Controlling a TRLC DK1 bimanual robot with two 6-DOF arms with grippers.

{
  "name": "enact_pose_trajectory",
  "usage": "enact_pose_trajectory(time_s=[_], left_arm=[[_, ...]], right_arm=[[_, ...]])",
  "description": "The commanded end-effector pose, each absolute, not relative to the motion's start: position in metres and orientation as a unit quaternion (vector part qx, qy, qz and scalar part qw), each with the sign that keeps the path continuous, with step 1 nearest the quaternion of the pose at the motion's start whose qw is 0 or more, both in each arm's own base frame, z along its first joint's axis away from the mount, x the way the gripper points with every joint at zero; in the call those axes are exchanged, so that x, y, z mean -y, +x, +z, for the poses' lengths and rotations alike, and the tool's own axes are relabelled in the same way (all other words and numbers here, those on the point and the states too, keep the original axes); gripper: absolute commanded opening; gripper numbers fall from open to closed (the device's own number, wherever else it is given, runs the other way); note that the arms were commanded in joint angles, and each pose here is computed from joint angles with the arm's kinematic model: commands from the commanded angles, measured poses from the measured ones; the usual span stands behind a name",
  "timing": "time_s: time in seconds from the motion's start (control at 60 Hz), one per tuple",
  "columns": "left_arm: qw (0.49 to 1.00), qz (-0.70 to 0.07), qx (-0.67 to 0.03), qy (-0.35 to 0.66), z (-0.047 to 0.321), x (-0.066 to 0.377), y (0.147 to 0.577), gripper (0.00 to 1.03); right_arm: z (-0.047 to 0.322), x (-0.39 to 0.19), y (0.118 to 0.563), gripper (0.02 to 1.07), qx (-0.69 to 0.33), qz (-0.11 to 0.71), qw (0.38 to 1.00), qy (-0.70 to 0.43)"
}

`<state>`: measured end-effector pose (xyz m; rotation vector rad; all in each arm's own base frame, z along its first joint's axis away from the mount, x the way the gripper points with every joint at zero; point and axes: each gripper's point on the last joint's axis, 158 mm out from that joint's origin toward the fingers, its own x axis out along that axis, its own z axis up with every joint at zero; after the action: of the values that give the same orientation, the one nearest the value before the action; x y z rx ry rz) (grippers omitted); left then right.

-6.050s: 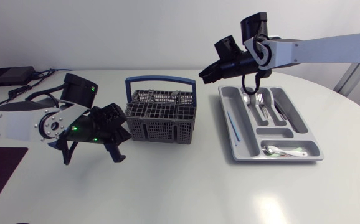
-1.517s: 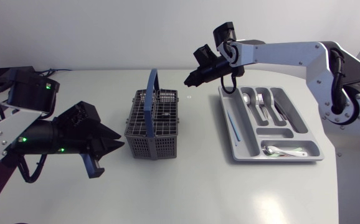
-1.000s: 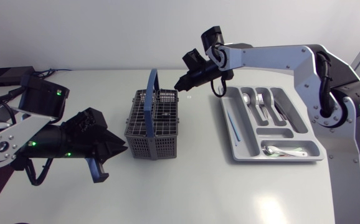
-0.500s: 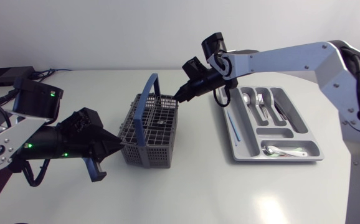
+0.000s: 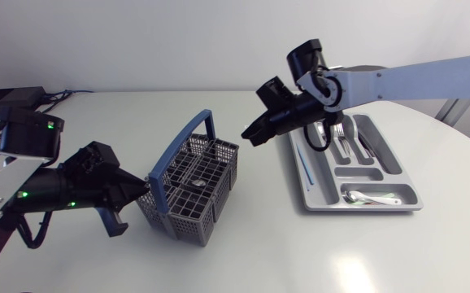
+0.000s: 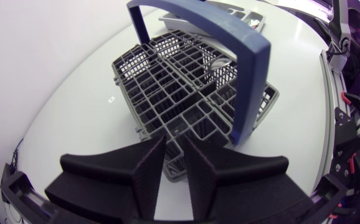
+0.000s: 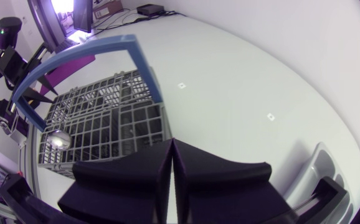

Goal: Unload the cutlery basket into the drawer organizer.

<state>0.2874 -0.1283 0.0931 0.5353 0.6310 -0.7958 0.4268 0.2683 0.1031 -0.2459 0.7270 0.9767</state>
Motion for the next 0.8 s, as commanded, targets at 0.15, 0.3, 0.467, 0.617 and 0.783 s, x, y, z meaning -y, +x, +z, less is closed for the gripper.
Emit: enact_pose_trajectory(time_s=[0.15,0.3,0.467,0.617,0.783], left_arm=[[0.833,-0.383,-0.294,0.272,0.105,0.121,0.254,0.20],[0.821,-0.395,-0.310,0.273,0.090,0.122,0.240,0.20],[0.812,-0.398,-0.326,0.276,0.072,0.119,0.234,0.20],[0.815,-0.383,-0.333,0.278,0.054,0.113,0.249,0.20],[0.828,-0.361,-0.329,0.274,0.045,0.105,0.273,0.20]], right_arm=[[0.089,-0.257,0.455,0.07,-0.347,0.440,0.822,-0.103],[0.063,-0.265,0.469,0.07,-0.357,0.438,0.819,-0.096],[0.049,-0.278,0.469,0.07,-0.365,0.445,0.812,-0.099],[0.053,-0.283,0.458,0.07,-0.364,0.456,0.806,-0.099],[0.055,-0.284,0.438,0.07,-0.365,0.472,0.797,-0.099]])
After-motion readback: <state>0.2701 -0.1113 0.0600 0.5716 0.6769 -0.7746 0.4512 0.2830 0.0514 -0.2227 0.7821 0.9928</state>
